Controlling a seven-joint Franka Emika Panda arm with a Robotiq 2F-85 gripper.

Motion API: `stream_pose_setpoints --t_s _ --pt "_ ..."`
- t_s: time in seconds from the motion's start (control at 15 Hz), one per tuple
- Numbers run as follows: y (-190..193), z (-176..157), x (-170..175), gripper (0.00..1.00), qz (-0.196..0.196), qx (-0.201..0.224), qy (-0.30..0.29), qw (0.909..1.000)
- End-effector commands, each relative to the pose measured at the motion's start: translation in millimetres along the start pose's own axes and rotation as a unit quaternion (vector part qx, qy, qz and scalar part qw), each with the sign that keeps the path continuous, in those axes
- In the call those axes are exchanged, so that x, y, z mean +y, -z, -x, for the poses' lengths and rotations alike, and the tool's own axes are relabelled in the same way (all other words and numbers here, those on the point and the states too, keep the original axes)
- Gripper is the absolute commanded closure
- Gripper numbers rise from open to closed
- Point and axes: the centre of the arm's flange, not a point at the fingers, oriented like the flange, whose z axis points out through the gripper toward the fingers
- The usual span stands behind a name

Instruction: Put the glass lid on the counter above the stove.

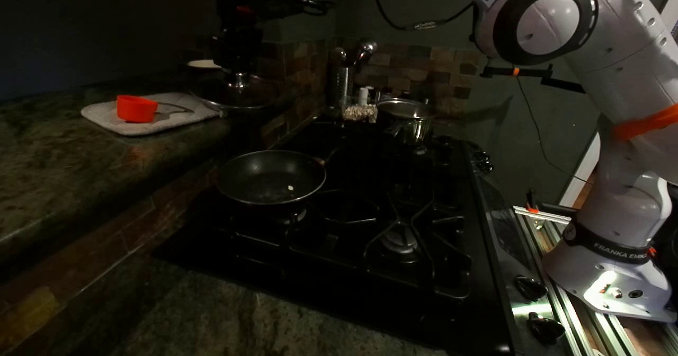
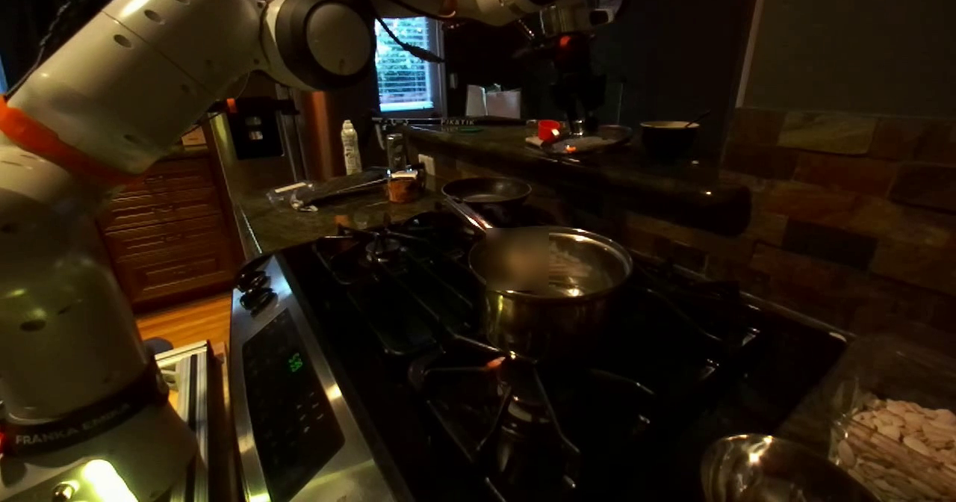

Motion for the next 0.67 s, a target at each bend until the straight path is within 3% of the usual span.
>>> stream_pose_setpoints --t_s 0.0,0.6 --pt "1 -40 -7 0.77 -0.010 0.014 -0.011 0.9998" --pt "-14 -43 -9 0.74 -0.014 0.036 -0.003 0.9993"
